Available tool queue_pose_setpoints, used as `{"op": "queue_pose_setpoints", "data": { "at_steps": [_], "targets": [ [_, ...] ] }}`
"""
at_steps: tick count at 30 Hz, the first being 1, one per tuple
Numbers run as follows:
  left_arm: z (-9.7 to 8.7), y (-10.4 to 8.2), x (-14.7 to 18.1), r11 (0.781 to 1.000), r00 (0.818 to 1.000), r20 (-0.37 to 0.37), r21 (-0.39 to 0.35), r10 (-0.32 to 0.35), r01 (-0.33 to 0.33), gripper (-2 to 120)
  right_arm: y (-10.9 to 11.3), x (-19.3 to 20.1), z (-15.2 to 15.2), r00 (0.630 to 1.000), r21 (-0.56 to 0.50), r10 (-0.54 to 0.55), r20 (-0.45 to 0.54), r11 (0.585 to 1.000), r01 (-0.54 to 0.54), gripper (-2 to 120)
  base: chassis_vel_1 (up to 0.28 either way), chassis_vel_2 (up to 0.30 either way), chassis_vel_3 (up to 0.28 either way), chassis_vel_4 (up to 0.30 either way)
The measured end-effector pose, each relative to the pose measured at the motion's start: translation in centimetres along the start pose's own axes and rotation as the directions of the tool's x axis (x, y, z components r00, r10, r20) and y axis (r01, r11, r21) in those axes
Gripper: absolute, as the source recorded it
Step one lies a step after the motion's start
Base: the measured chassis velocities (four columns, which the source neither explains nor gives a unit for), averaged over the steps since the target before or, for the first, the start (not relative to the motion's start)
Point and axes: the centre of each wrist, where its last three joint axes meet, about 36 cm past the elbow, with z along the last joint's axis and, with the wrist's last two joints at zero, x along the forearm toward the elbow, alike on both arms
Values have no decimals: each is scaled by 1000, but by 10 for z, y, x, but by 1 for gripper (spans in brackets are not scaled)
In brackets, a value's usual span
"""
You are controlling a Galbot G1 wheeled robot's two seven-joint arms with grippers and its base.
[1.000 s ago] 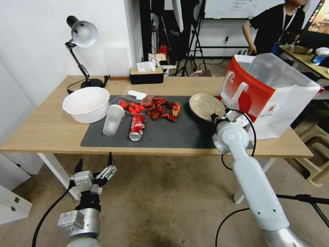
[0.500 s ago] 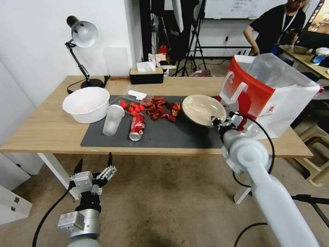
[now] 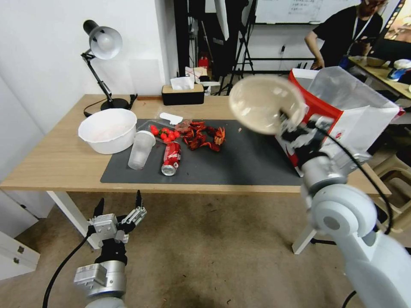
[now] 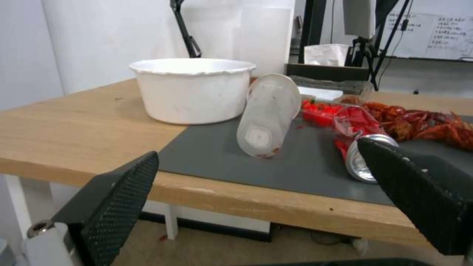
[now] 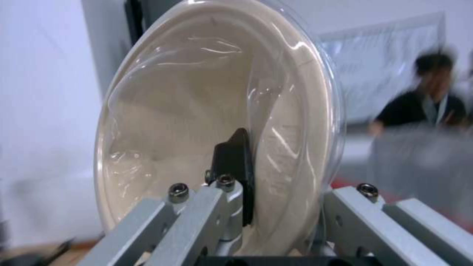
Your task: Pick up the trash from the table and place it into the takeout bag.
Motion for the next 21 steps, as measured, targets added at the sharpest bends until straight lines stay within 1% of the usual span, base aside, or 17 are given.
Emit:
{"op": "queue_pose_setpoints", "data": {
  "at_steps": [1, 2, 4, 5, 8, 9, 11, 12, 13, 16, 19, 21],
  "targets": [
    [0, 0, 0, 1000, 1000, 0, 0, -1, 1, 100, -7, -7, -6, 999, 48, 21, 42, 999, -23, 7, 0, 0, 0, 0],
    [0, 0, 0, 1000, 1000, 0, 0, -1, 1, 100, -7, -7, -6, 999, 48, 21, 42, 999, -23, 7, 0, 0, 0, 0],
    [0, 0, 1, 1000, 1000, 1, 1, -3, 3, 100, -24, -23, -20, 992, 140, 74, 98, 986, -88, 7, 0, 0, 0, 0],
    [0, 0, 1, 1000, 1000, 1, 1, -3, 3, 100, -24, -23, -20, 992, 140, 74, 98, 986, -88, 7, 0, 0, 0, 0],
    [-1, -1, 2, 1000, 1000, 2, 1, -5, 5, 100, -49, -49, -35, 975, 237, 176, 134, 950, -204, 7, 0, 0, 0, 0],
    [-1, -1, 2, 1000, 1000, 2, 1, -5, 5, 100, -49, -49, -35, 975, 237, 176, 134, 950, -204, 7, 0, 0, 0, 0],
    [-1, -1, 2, 1000, 1000, 4, 1, -5, 5, 100, -66, -62, -38, 965, 289, 230, 125, 922, -257, 7, 0, 0, 0, 0],
    [-1, 0, 2, 1000, 1000, 4, 1, -5, 5, 100, -71, -66, -38, 961, 306, 248, 118, 912, -273, 7, 0, 0, 0, 0],
    [-1, 0, 2, 1000, 1000, 4, 1, -5, 5, 100, -71, -66, -38, 961, 306, 248, 118, 912, -273, 7, 0, 0, 0, 0],
    [-1, 0, 2, 1000, 1000, 4, 0, -8, 8, 100, -85, -75, -31, 952, 354, 299, 69, 885, -303, 7, 0, 0, 0, 0],
    [-1, 1, 1, 1000, 1000, 3, -1, -9, 9, 100, -87, -77, -26, 950, 356, 308, 44, 884, -303, 7, 0, 0, 0, 0],
    [0, 1, 1, 1000, 1000, 2, -1, -11, 11, 100, -89, -78, -21, 951, 356, 309, 26, 886, -297, 17, 0, 0, 0, 0]
  ]
}}
